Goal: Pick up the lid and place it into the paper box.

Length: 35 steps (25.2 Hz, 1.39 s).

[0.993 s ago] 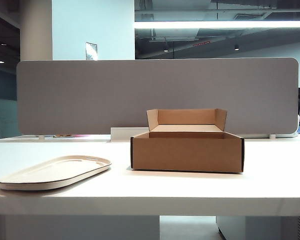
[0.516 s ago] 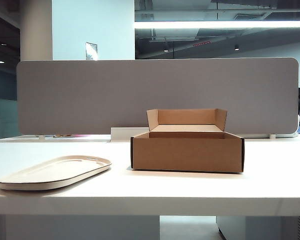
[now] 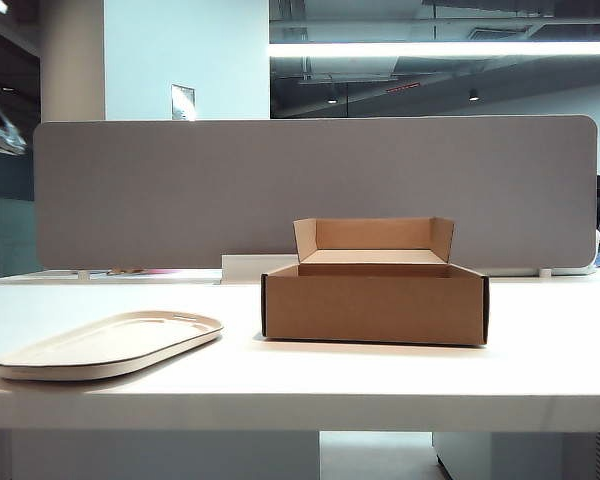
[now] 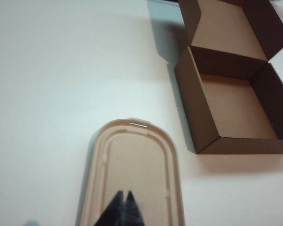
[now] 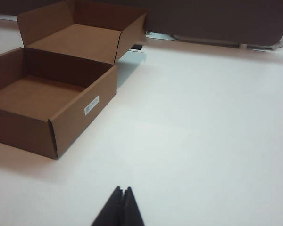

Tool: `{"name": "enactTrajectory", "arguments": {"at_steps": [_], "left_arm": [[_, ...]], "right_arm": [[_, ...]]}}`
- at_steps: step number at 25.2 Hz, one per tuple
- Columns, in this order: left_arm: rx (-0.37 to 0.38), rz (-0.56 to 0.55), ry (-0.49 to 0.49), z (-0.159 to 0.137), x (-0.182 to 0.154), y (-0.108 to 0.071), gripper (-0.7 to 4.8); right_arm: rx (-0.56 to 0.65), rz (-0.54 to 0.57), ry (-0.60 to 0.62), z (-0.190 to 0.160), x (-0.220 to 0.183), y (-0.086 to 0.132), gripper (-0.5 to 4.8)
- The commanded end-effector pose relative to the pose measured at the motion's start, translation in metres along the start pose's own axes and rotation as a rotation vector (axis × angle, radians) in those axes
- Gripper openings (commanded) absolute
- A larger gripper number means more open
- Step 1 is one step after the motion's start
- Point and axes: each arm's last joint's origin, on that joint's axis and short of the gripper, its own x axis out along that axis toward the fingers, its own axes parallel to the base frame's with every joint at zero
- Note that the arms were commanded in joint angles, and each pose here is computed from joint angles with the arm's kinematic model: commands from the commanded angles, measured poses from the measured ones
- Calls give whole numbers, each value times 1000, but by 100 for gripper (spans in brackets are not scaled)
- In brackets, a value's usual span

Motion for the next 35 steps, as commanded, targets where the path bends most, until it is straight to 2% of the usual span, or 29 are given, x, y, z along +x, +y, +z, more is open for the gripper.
{"name": "enactTrajectory", "arguments": {"at_steps": [1,2,5,6,9,14,16,19,21,28,33,35], "left_arm": [[36,-14,35,13,12,2,-1],[38,-11,68,18,23,5,17],[19,-5,118,24,42,12,136],[13,-3,134,25,48,14,156],[-7,5,198,28,68,21,161],[7,-20,331,31,106,34,166],[-5,-59,411,29,129,42,220],[2,-70,500,26,145,48,220],[9,-86,522,21,154,52,220],[3,-88,534,7,174,62,216],[12,-97,534,3,182,61,209],[8,-141,527,2,184,59,205]], "right_arm": [[2,4,-1,-1,0,0,-1],[1,3,-1,-1,0,0,-1],[1,4,-1,-1,0,0,-1],[1,3,-1,-1,0,0,-1],[1,4,-1,-1,0,0,-1],[2,4,1,-1,0,0,-1],[2,4,5,-2,0,0,-1],[6,5,5,-2,0,0,-1],[6,4,5,-2,0,0,-1],[6,7,5,-2,0,0,-1],[6,8,5,-2,0,0,-1],[6,8,5,-2,0,0,-1]]}}
